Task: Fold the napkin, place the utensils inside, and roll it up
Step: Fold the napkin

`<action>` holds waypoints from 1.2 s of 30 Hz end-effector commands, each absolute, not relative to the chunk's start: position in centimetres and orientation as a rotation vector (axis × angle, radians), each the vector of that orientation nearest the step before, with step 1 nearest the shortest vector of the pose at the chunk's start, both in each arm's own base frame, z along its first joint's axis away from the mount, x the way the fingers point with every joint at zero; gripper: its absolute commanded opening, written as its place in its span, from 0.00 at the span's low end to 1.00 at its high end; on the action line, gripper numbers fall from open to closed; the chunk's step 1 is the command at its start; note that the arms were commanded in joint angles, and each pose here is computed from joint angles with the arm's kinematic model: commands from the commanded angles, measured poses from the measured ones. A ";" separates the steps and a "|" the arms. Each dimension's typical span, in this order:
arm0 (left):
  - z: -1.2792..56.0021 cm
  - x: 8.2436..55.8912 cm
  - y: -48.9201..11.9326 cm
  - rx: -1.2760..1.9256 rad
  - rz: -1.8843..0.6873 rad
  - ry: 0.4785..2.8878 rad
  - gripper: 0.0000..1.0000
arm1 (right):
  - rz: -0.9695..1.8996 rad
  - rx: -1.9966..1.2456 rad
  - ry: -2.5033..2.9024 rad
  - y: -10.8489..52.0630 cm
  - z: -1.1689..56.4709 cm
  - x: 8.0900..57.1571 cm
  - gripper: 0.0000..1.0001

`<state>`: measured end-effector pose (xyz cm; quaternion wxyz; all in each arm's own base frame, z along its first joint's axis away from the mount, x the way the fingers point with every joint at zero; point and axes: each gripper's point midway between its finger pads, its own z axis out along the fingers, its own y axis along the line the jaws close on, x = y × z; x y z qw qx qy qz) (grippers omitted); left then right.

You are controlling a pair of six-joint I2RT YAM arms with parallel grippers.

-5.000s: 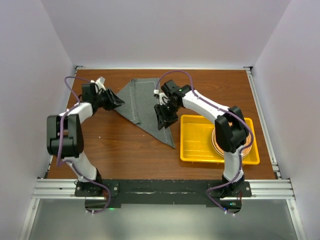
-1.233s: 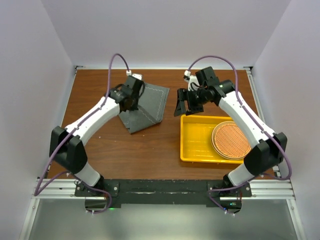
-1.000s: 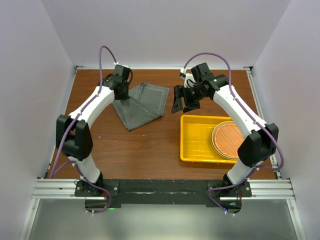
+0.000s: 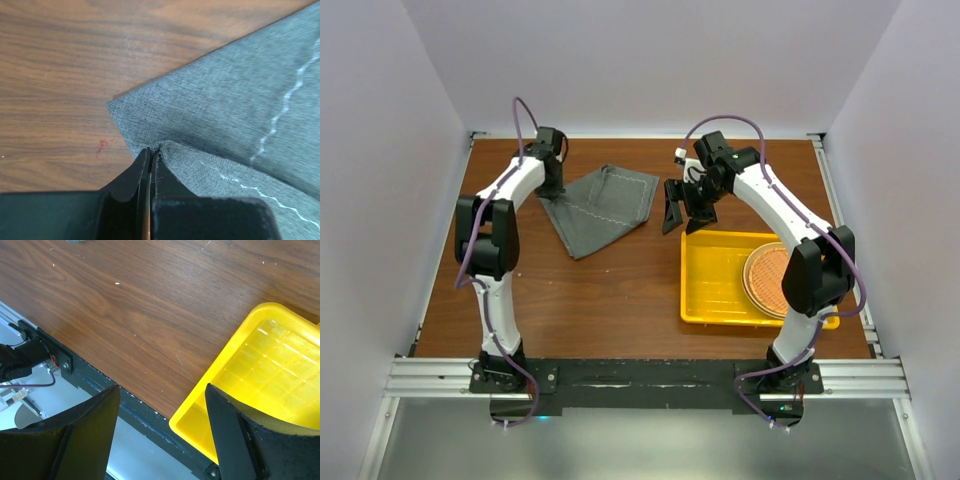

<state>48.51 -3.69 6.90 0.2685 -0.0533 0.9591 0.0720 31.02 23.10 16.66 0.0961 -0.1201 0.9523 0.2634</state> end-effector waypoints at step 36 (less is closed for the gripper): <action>16.3 48.9 -4.2 -0.303 -0.072 2.327 0.43 | 0.836 -0.310 2.639 28.7 15.1 37.3 0.74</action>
